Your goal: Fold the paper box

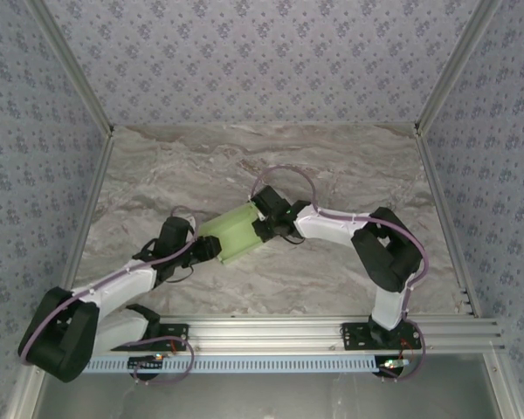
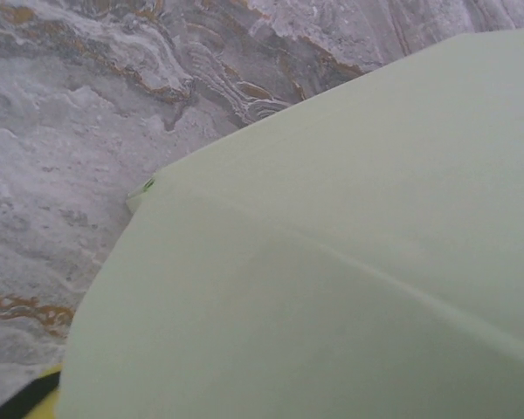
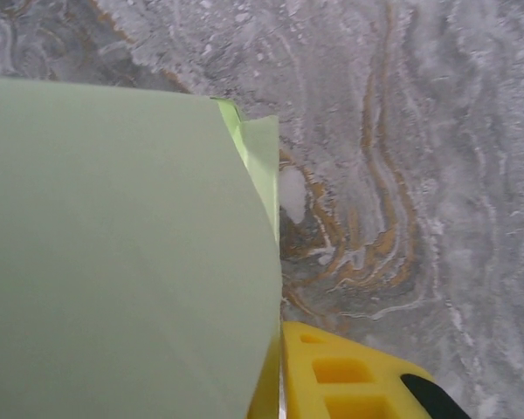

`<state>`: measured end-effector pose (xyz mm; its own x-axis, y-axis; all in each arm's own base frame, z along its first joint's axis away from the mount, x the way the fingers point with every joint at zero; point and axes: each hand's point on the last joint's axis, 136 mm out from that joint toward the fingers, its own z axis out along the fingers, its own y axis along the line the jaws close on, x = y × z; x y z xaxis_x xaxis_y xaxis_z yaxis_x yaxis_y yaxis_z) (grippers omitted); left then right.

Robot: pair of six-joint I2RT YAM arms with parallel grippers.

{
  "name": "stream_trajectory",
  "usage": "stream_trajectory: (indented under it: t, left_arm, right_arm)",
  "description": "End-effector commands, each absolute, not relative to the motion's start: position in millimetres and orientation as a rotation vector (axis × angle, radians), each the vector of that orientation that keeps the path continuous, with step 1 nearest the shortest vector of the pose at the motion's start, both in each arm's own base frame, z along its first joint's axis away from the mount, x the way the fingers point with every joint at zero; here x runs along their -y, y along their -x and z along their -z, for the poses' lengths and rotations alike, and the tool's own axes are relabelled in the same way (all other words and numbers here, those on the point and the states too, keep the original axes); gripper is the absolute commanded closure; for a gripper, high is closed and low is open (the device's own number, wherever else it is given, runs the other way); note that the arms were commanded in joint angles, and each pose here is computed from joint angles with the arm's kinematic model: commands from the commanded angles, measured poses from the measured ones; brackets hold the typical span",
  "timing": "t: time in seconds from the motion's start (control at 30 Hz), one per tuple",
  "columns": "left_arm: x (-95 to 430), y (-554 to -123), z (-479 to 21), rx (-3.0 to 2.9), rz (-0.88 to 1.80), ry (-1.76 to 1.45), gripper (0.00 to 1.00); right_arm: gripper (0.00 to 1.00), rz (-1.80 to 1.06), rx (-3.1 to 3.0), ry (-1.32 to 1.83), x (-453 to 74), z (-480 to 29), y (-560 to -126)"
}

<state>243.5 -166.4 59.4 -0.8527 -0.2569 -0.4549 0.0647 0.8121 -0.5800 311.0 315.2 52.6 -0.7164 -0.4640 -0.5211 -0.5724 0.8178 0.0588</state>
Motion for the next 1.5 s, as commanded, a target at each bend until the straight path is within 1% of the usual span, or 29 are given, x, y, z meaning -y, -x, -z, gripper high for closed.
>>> stream_trajectory:
  t: [0.0,0.13,0.23,0.43,0.47,0.63,0.7,0.73,0.87,0.97,1.0,1.13,1.17,1.23,1.37,1.47]
  left_arm:
    - [161,-244,-73,-2.423,0.777,0.061,0.51]
    - [151,-237,-83,-2.393,0.718,-0.002,0.38]
    - [139,-235,-95,-2.349,0.662,-0.034,0.32]
    - [126,-240,-133,-2.230,0.580,-0.087,0.24]
    - [127,-243,-139,-2.216,0.577,-0.098,0.23]
    - [145,-256,-150,-2.177,0.640,-0.181,0.22]
    - [151,-262,-148,-2.182,0.655,-0.197,0.26]
    - [154,-266,-147,-2.183,0.665,-0.203,0.30]
    - [161,-280,-147,-2.199,0.662,-0.211,0.54]
    - [160,-288,-144,-2.215,0.640,-0.197,0.68]
    - [157,-290,-142,-2.222,0.625,-0.185,0.71]
    - [140,-295,-134,-2.246,0.583,-0.089,0.79]
    - [137,-295,-132,-2.246,0.590,-0.071,0.80]
    - [135,-295,-130,-2.244,0.604,-0.049,0.82]
    - [135,-294,-128,-2.243,0.620,-0.043,0.83]
    - [135,-296,-126,-2.256,0.619,-0.029,0.84]
  right_arm:
    - [0.82,-0.255,-2.649,0.879,-296,-21,-287]
    - [0.82,-0.279,-2.654,0.874,-296,-26,-290]
    - [0.82,-0.304,-2.660,0.879,-297,-28,-292]
    - [0.81,-0.306,-2.663,0.936,-294,-27,-291]
    - [0.81,-0.320,-2.637,0.937,-300,-35,-297]
    - [0.81,-0.316,-2.621,0.955,-299,-41,-301]
    - [0.81,-0.316,-2.615,0.963,-298,-42,-302]
    - [0.81,-0.317,-2.611,0.970,-299,-43,-301]
    - [0.80,-0.307,-2.606,0.982,-295,-43,-301]
    - [0.80,-0.319,-2.609,0.963,-292,-44,-303]
    - [0.80,-0.323,-2.612,0.954,-291,-44,-303]
    - [0.80,-0.353,-2.625,0.890,-288,-49,-308]
    - [0.80,-0.361,-2.663,0.875,-281,-39,-300]
    - [0.78,-0.414,-2.685,0.823,-281,-39,-299]
    - [0.78,-0.517,-2.685,0.769,-289,-44,-298]
    - [0.78,-0.473,-2.663,0.797,-290,-44,-300]
